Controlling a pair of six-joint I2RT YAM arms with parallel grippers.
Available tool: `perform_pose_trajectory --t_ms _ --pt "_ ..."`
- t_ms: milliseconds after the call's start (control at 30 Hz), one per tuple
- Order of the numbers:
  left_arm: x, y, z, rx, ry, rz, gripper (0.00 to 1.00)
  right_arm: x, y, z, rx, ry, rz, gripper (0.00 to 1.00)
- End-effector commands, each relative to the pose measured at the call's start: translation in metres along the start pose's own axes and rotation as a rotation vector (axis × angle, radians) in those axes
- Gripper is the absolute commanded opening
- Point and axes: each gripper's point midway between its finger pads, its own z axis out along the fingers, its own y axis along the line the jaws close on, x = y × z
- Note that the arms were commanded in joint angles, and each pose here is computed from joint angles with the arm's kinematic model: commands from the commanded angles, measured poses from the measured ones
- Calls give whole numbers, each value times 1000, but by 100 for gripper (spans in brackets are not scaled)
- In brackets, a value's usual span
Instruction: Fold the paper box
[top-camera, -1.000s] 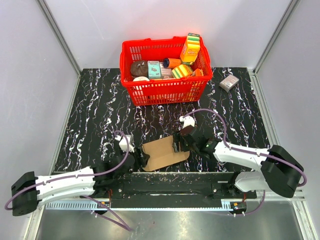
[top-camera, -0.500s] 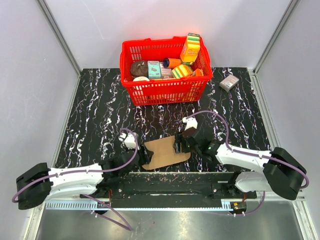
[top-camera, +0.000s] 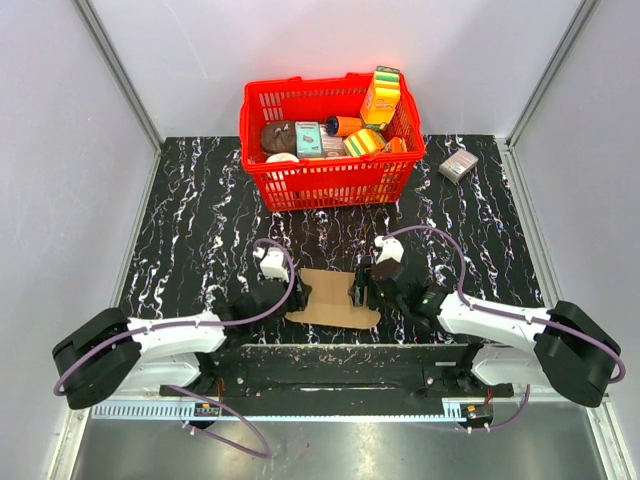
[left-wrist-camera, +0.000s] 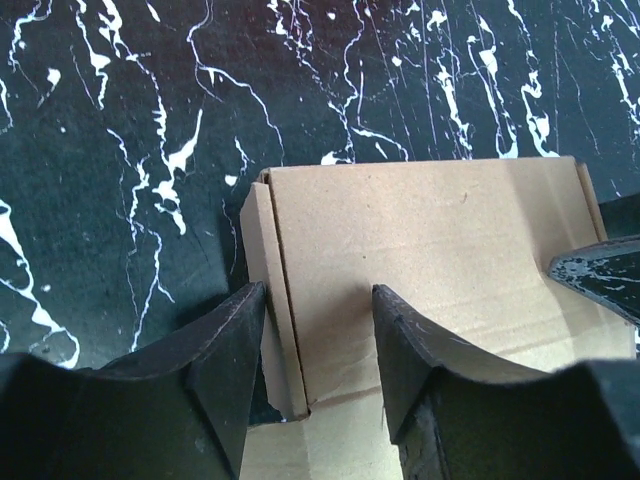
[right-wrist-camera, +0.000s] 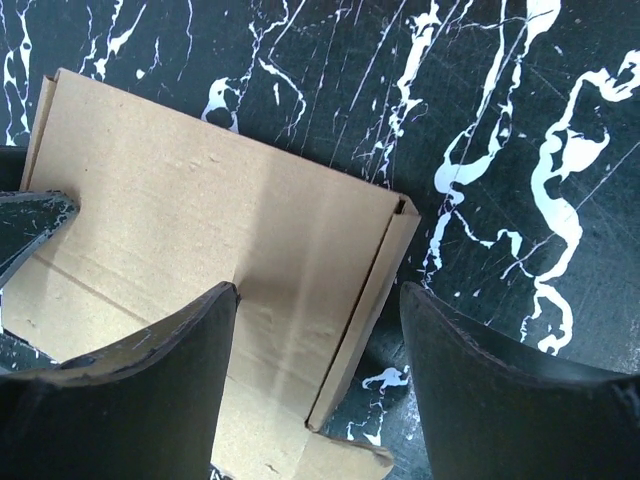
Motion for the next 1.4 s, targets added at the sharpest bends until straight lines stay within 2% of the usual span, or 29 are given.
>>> perform_pose_trajectory --t_ms 0,100,167,367,533,733,867,1067,1367 --pt "-27 -25 9 84 -47 30 51 -21 0 -1 19 -90 44 72" --pt "-29 -24 8 75 -40 37 52 -27 -2 -3 36 -108 49 72" --pt "-35 -24 3 76 -57 31 57 -35 -3 -8 47 -135 65 72" --pt "-51 -11 -19 41 -102 26 66 -36 -7 -25 69 -104 63 72" --pt "-45 -7 -34 63 -79 13 69 -33 -10 -40 80 -65 66 70" --pt "-28 -7 -41 102 -12 -2 72 -22 -12 -49 92 -17 143 66" --pt "-15 -9 -43 134 28 2 72 -5 -15 -51 133 3 201 70" --pt "0 -8 -45 163 72 11 72 20 -7 -55 193 38 202 74" --pt "9 -11 -50 213 89 -2 72 38 5 -56 132 76 257 80"
